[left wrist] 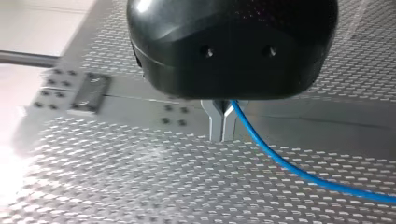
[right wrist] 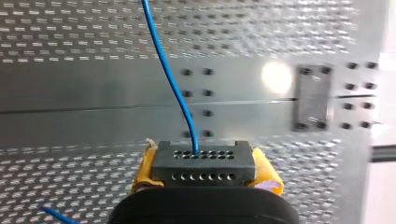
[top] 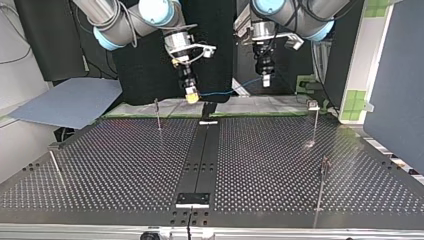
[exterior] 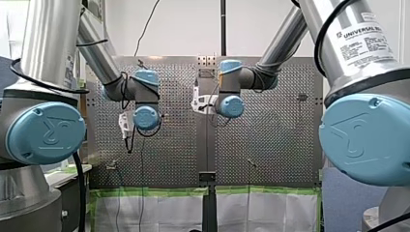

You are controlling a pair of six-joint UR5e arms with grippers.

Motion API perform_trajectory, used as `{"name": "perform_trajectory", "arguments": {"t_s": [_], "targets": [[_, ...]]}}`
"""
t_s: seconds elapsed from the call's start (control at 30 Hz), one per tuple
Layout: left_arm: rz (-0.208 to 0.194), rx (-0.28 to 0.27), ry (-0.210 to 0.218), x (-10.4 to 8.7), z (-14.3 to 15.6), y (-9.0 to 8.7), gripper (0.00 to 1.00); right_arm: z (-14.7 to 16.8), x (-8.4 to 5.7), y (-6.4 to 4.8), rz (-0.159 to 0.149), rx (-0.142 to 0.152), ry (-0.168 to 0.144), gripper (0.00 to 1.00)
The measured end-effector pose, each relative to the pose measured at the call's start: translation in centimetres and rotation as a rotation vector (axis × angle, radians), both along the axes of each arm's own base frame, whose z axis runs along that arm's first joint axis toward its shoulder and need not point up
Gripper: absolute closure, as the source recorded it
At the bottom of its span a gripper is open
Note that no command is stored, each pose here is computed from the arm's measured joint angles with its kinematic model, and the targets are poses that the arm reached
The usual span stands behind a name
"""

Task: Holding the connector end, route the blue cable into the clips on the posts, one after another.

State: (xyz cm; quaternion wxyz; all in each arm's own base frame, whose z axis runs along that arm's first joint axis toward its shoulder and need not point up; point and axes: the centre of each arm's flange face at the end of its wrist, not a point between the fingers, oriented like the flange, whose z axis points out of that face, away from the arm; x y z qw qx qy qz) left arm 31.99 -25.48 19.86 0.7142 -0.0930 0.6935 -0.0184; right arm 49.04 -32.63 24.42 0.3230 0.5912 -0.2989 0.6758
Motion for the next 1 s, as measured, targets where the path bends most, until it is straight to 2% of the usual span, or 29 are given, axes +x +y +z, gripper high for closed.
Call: {"name": "perform_trajectory", "arguments": {"t_s": [0.1,0.17,0.5,0.77,1.0], "targets": [[0.008,-0.033,-0.030,0.8,2.1,-0.1,1.00,1.7,0.0,-0.4,0.010,-0.017,-0.029,1.00],[0.012,-0.048,-0.047,1.3,3.4,-0.1,1.00,2.1,0.1,-0.7,0.017,-0.019,-0.038,1.00],[0.054,-0.081,-0.093,1.6,8.6,1.0,1.00,3.7,1.4,-2.0,0.059,-0.022,-0.041,1.00],[0.073,-0.099,-0.130,1.3,13.0,2.0,1.00,5.8,2.7,-2.3,0.093,-0.026,-0.049,1.00],[0.096,-0.104,-0.148,1.8,16.4,2.6,1.00,8.3,4.4,-2.4,0.115,-0.040,-0.074,1.00]]}}
